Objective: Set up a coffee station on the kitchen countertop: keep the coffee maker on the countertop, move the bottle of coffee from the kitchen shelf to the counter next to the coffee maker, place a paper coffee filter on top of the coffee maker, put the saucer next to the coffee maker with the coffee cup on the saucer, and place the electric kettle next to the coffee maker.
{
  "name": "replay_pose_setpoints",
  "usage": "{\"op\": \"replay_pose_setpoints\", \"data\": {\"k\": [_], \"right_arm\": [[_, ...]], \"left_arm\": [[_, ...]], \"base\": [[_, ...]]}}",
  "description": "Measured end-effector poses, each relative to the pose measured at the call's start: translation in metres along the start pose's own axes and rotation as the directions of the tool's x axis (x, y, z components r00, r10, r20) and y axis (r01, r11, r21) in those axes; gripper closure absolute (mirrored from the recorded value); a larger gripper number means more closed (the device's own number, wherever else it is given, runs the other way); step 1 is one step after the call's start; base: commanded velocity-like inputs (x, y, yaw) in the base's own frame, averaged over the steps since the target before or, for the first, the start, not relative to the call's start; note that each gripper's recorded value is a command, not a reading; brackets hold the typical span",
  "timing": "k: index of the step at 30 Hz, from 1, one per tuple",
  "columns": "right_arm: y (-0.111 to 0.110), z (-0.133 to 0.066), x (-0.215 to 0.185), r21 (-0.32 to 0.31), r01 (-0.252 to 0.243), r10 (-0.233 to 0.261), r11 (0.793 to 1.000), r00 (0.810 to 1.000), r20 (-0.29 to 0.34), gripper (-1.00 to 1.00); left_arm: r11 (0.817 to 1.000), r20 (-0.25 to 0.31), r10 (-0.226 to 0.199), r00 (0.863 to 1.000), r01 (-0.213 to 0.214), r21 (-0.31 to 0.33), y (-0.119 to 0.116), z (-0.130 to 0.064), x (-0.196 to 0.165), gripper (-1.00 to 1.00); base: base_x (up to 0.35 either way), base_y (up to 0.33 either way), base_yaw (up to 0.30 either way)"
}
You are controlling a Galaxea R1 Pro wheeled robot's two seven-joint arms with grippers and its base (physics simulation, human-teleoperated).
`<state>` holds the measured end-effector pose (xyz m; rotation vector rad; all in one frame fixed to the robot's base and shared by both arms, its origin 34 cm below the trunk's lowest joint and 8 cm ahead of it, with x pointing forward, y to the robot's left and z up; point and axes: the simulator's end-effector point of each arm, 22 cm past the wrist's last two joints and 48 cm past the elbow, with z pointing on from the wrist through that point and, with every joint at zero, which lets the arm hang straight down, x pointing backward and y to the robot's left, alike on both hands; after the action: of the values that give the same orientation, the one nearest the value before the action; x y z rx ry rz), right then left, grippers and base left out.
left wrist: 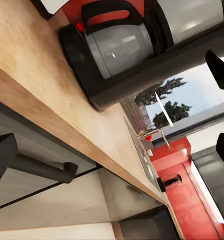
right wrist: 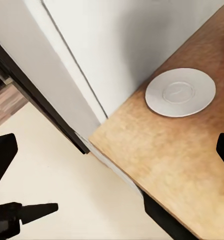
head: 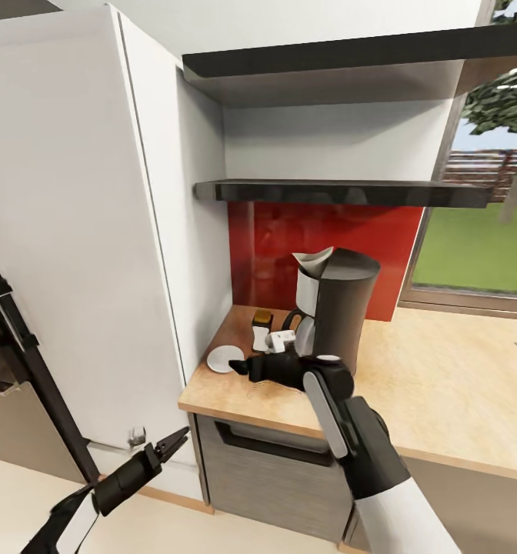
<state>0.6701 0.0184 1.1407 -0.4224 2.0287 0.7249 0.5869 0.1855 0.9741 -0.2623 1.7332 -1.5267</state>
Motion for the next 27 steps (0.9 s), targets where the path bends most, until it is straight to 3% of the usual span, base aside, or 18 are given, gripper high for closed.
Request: {"op": "replay_pose_setpoints", "data": {"k": [4,10,17,27], "right_arm": [[-0.003,0.002,-0.003,0.005,0.001,0.000,1.000,1.000,-0.019,-1.00],[-0.027,0.002,0.003,0.035,-0.063,0.064,0.997,0.997,-0.031,-1.00],[-0.040,0.001,0.003,0.049,-0.099,0.100,0.994,0.995,-0.023,-1.00],[-0.047,0.008,0.018,0.057,-0.118,0.121,0.991,0.991,-0.057,-1.00]], "left_arm": [[1.000,0.001,-0.005,1.000,0.005,0.008,-0.002,0.002,0.002,-1.00],[1.000,0.003,-0.007,1.000,0.007,0.007,-0.001,0.002,0.002,-1.00],[1.000,0.004,-0.010,1.000,0.010,0.003,0.001,0.002,0.002,-1.00],[1.000,0.001,-0.018,1.000,0.018,-0.007,0.005,0.002,0.006,-1.00]], "base": [[0.000,0.000,0.000],[0.000,0.000,0.042],[0.013,-0.020,0.200],[0.117,-0.208,0.217]]}}
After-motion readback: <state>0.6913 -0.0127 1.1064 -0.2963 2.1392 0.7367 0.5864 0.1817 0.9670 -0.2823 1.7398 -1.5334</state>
